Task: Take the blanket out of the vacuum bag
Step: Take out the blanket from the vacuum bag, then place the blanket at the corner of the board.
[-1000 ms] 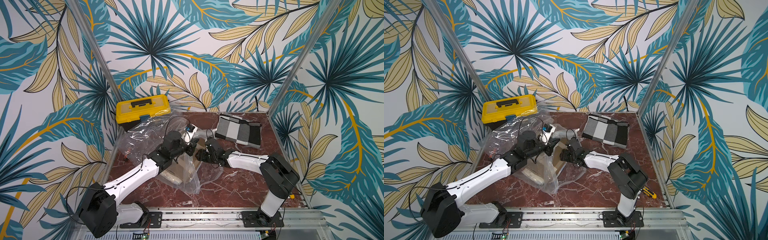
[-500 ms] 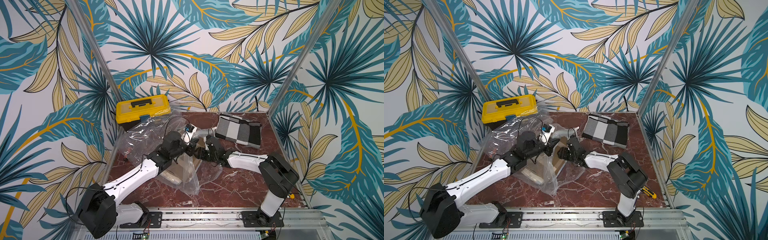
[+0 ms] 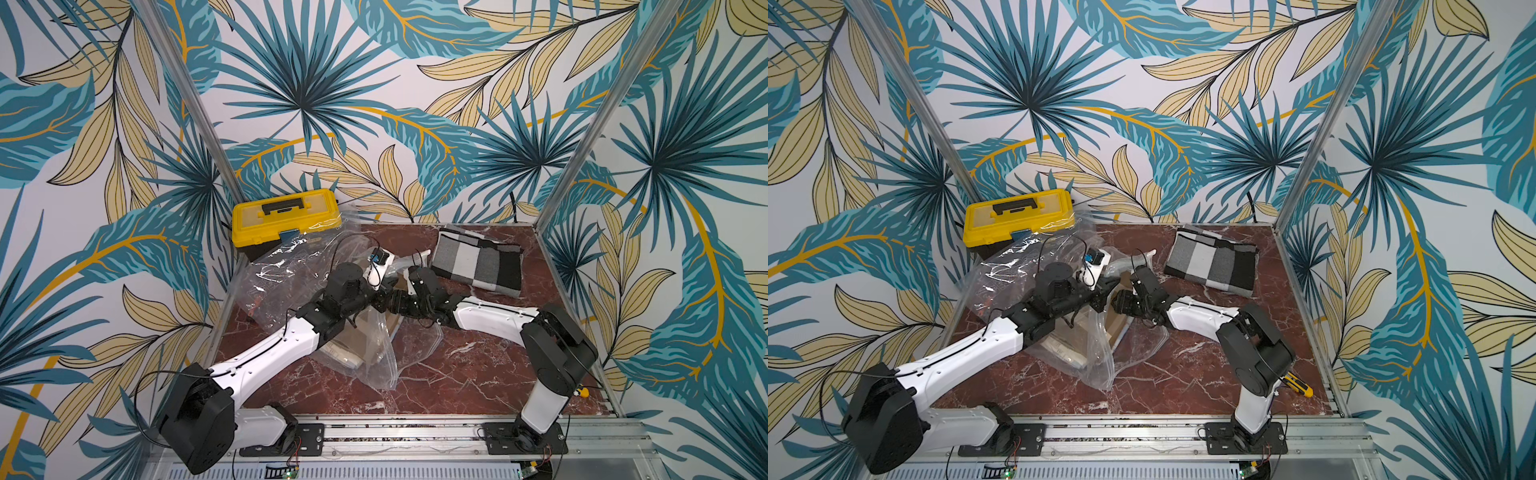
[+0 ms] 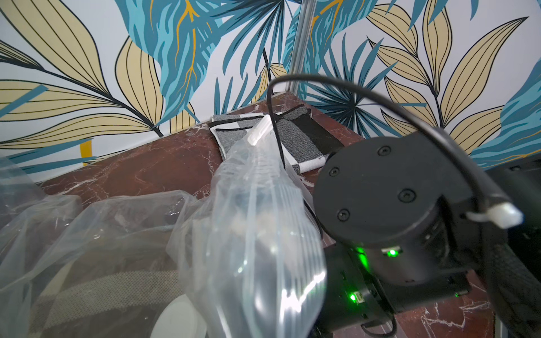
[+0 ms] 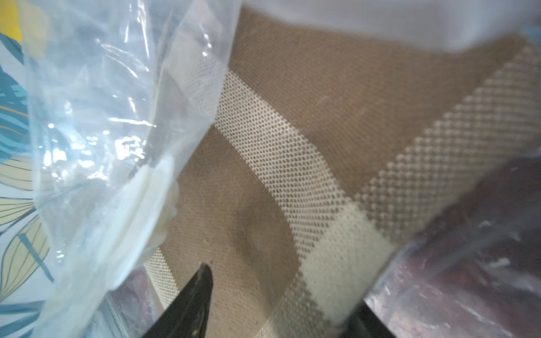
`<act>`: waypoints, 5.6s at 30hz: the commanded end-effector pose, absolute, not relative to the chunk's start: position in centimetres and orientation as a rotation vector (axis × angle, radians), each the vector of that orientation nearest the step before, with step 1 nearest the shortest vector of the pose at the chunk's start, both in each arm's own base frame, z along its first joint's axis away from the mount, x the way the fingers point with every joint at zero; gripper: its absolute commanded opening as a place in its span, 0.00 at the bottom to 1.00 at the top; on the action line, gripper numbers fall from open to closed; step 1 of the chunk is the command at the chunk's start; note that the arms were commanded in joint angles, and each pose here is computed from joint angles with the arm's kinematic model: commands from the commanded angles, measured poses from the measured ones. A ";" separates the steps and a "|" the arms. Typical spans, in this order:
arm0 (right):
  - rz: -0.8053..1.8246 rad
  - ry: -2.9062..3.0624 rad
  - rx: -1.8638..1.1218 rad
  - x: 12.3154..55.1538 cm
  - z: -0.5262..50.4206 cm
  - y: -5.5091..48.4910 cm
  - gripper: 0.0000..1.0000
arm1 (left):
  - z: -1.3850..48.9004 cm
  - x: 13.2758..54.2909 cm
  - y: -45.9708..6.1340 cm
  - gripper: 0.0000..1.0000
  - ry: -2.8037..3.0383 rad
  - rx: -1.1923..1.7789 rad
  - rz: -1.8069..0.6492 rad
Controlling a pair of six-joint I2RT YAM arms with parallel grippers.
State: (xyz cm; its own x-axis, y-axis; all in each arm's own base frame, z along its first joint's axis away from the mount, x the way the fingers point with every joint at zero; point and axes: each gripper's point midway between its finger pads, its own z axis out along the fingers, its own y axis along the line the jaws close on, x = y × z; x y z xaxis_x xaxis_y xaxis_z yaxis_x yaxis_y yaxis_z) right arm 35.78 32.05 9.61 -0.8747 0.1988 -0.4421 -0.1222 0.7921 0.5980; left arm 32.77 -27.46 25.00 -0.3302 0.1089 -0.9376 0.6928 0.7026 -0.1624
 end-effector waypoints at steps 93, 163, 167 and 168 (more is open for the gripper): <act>0.859 2.014 -0.148 30.6 35.1 25.7 0.00 | 19.5 38.5 -25.2 0.00 1.935 0.380 -0.535; -0.175 2.223 0.425 53.8 18.7 -3.0 0.00 | 15.9 37.1 -24.5 0.00 2.015 0.422 -0.547; -0.170 2.283 0.504 51.5 15.4 -4.8 0.00 | 16.0 37.1 -24.7 0.00 2.012 0.430 -0.561; -0.178 2.293 0.517 51.0 15.0 -5.2 0.00 | 16.0 37.0 -24.7 0.00 2.015 0.430 -0.561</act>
